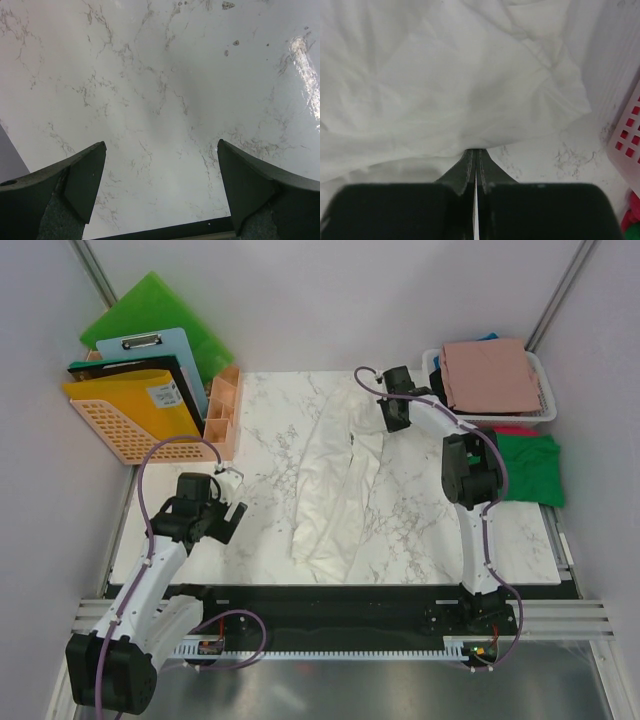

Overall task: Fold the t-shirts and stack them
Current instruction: Fold the tshirt

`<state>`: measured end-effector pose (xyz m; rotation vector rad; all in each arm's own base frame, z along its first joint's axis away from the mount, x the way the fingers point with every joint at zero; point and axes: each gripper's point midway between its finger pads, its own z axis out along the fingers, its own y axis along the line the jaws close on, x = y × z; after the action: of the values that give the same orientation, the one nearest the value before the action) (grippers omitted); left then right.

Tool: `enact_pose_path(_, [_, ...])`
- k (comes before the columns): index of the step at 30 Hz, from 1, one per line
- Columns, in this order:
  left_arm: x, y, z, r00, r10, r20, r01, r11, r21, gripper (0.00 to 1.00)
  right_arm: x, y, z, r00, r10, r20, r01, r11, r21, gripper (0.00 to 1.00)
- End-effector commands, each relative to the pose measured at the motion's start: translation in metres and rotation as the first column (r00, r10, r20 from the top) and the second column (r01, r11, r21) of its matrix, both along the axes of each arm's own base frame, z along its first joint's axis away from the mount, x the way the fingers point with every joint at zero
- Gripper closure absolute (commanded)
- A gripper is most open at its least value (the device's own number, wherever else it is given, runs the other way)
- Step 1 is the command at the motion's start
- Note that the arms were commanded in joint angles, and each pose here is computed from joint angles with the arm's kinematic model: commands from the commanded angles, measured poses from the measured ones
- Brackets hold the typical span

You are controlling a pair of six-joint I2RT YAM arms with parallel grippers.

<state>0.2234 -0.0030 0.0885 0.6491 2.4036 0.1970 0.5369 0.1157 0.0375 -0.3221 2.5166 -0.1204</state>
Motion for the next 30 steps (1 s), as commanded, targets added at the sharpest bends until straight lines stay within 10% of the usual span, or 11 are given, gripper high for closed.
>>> enact_pose_path(1, [0.000, -0.001, -0.002, 1.000, -0.027, -0.003, 0.027, 1.000, 0.004, 0.01, 0.011, 0.013, 0.019, 0.999, 0.006, 0.041, -0.008, 0.999, 0.036, 1.00])
enact_pose_path(11, [-0.001, -0.002, -0.005, 0.999, -0.031, -0.017, 0.031, 1.000, 0.000, 0.01, 0.039, 0.007, 0.046, 0.990, -0.018, 0.142, 0.018, 1.000, 0.003, 1.00])
enact_pose_path(30, [0.000, -0.001, -0.004, 1.000, -0.026, -0.015, 0.026, 1.000, 0.005, 0.01, 0.057, -0.042, -0.045, 0.996, -0.074, 0.040, 0.082, 0.959, -0.273, 1.00])
